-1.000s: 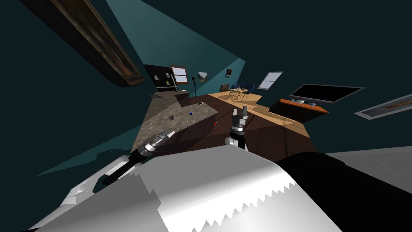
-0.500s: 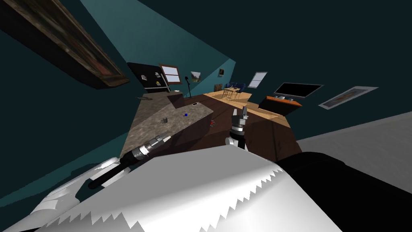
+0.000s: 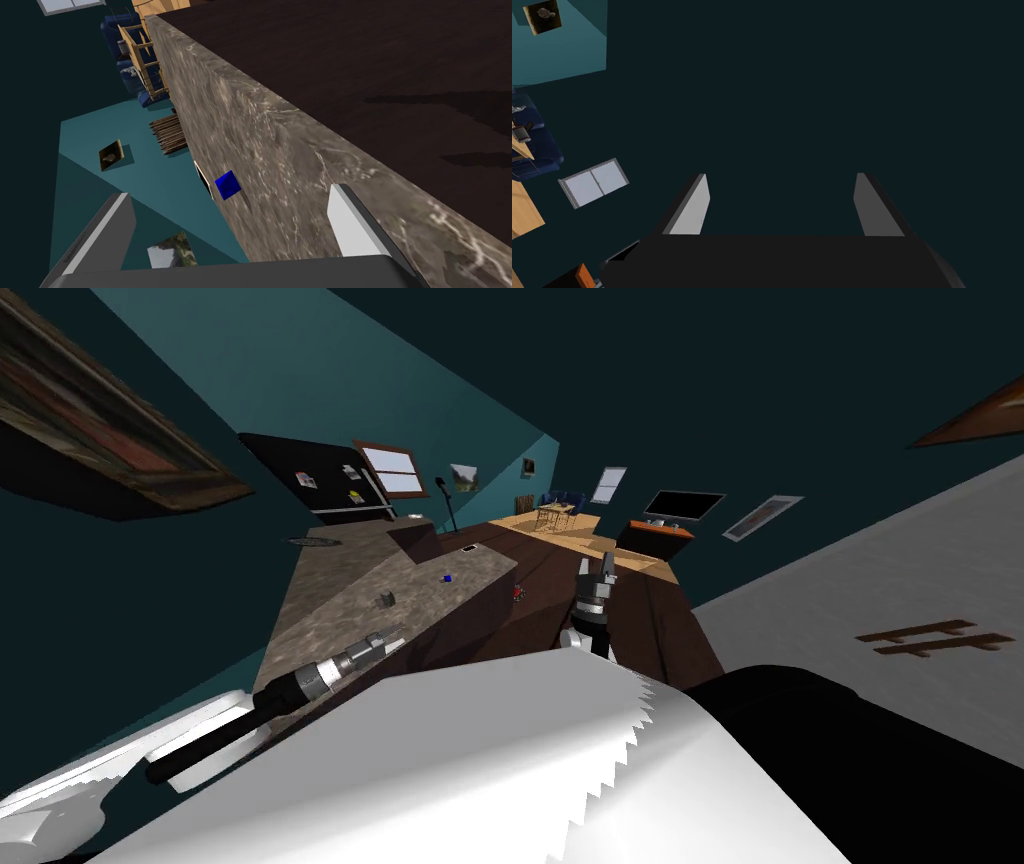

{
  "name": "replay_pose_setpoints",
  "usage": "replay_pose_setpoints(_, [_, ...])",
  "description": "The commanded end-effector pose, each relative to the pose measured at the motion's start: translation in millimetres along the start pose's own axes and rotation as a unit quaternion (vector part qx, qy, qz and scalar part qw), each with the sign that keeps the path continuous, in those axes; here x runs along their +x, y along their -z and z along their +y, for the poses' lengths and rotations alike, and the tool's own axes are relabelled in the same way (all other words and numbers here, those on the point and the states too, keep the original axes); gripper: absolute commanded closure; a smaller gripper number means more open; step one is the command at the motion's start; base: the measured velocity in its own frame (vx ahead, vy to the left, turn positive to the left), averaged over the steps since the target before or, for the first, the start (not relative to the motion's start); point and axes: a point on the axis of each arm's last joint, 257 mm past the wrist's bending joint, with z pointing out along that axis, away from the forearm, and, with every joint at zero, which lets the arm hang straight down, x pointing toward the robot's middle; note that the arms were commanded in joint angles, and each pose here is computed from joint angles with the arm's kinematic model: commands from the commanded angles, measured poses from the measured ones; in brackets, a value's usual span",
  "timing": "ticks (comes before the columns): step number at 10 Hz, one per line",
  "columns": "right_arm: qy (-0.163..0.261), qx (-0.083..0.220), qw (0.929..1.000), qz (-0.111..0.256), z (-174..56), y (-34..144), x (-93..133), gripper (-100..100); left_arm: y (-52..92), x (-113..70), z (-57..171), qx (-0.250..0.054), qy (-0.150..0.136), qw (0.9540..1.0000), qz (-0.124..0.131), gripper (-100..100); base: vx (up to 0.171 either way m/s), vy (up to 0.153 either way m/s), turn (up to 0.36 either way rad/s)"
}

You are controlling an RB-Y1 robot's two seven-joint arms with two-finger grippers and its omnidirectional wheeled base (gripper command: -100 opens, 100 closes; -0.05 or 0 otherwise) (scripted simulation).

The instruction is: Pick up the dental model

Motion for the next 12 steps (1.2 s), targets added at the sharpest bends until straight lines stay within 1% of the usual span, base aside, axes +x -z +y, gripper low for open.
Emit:
replay_pose_setpoints(1, [0.0,0.0,1.0,0.0,0,0.0,0,0,10.6,-11.1,17,-0.029,0.011,0.9995,-0.004,-100,0.024,0.033,-0.128])
replay_pose_setpoints(2, [0.0,0.0,1.0,0.0,0,0.1,0,0,22.4,-20.8,27,-0.053,0.018,0.9984,-0.006,-100,0.016,0.026,-0.222])
replay_pose_setpoints(3, [0.0,0.0,1.0,0.0,0,0.0,0,0,27.4,-26.2,33,-0.062,0.021,0.9978,-0.011,-100,0.011,0.027,-0.165])
replay_pose_setpoints(4, [0.0,0.0,1.0,0.0,0,0.0,0,0,45.0,-41.4,48,-0.093,0.031,0.9949,-0.02,-100,0.019,0.029,-0.292])
replay_pose_setpoints(6, [0.0,0.0,1.0,0.0,0,0.1,0,0,45.0,-41.4,48,-0.093,0.031,0.9949,-0.02,-100,0.011,0.025,-0.064])
replay_pose_setpoints(7, [0.0,0.0,1.0,0.0,0,0.1,0,0,63.1,-56.0,61,-0.123,0.04,0.9911,-0.031,-100,0.009,0.022,-0.266])
replay_pose_setpoints(8, [0.0,0.0,1.0,0.0,0,0.0,0,0,78.0,-66.5,70,-0.147,0.047,0.9872,-0.039,-100,0.021,0.058,-0.422])
replay_pose_setpoints(9, [0.0,0.0,1.0,0.0,0,0.0,0,0,82.0,-69.8,74,-0.152,0.051,0.9862,-0.044,-100,0.023,0.058,-0.145])
replay_pose_setpoints(10, [0.0,0.0,1.0,0.0,0,0.1,0,0,99.5,-81.0,84,-0.177,0.061,0.9808,-0.055,-100,0.023,0.051,-0.202])
replay_pose_setpoints(12, [0.0,0.0,1.0,0.0,0,0.0,0,0,134.6,-99.5,104,-0.222,0.08,0.9683,-0.081,-100,0.027,0.091,-0.4])
